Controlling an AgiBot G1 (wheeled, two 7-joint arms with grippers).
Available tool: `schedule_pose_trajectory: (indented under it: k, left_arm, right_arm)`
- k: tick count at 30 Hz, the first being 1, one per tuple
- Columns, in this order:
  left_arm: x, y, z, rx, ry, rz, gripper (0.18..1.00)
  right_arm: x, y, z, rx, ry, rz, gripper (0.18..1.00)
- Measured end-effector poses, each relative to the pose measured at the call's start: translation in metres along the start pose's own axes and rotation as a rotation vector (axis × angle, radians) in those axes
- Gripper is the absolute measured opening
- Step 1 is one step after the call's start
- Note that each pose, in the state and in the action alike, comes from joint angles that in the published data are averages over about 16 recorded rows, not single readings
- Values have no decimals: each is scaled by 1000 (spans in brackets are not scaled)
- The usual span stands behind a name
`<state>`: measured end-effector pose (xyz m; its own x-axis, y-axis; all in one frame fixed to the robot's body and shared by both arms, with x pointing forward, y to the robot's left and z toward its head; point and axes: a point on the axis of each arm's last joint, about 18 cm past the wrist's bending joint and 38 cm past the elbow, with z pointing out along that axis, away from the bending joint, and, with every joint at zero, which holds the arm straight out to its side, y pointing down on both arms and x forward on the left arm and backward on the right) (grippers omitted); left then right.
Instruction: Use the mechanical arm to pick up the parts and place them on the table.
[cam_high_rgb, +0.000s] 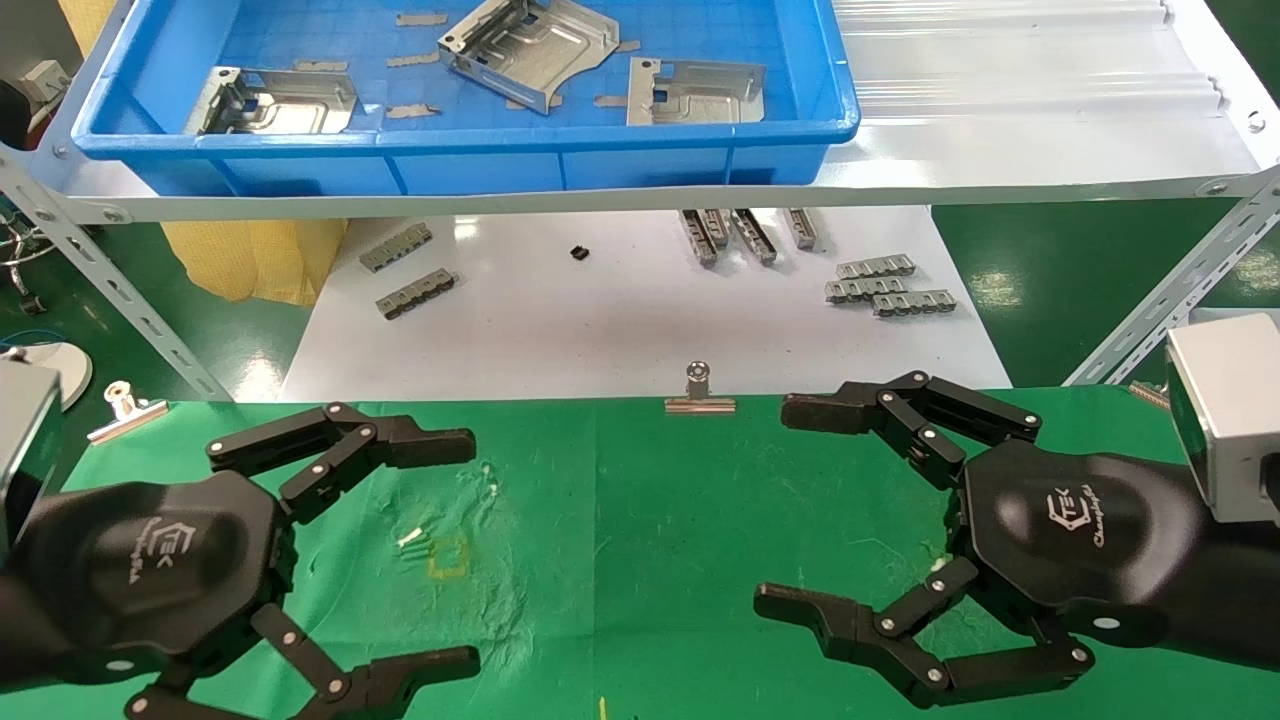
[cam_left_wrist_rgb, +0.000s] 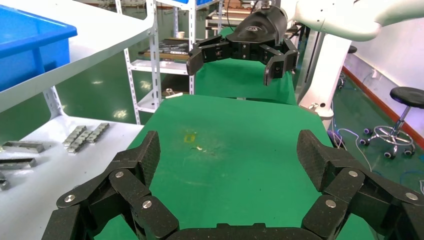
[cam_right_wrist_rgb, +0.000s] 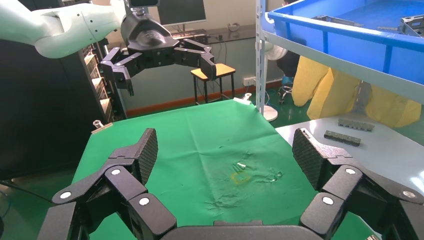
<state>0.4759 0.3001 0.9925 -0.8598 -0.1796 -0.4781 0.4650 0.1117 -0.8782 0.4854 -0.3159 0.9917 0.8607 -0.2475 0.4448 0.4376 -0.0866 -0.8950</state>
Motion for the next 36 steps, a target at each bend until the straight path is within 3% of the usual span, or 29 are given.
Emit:
schedule_pose_trajectory:
  k: [17, 30, 36]
  left_arm:
    - [0, 0, 0, 0, 0, 0, 1001]
    - [0, 0, 0, 0, 0, 0, 1001]
    - [0, 0, 0, 0, 0, 0, 1001]
  right_arm:
    - [0, 0, 0, 0, 0, 0, 956]
    - [0, 0, 0, 0, 0, 0, 765]
    - [0, 0, 0, 0, 0, 0, 633]
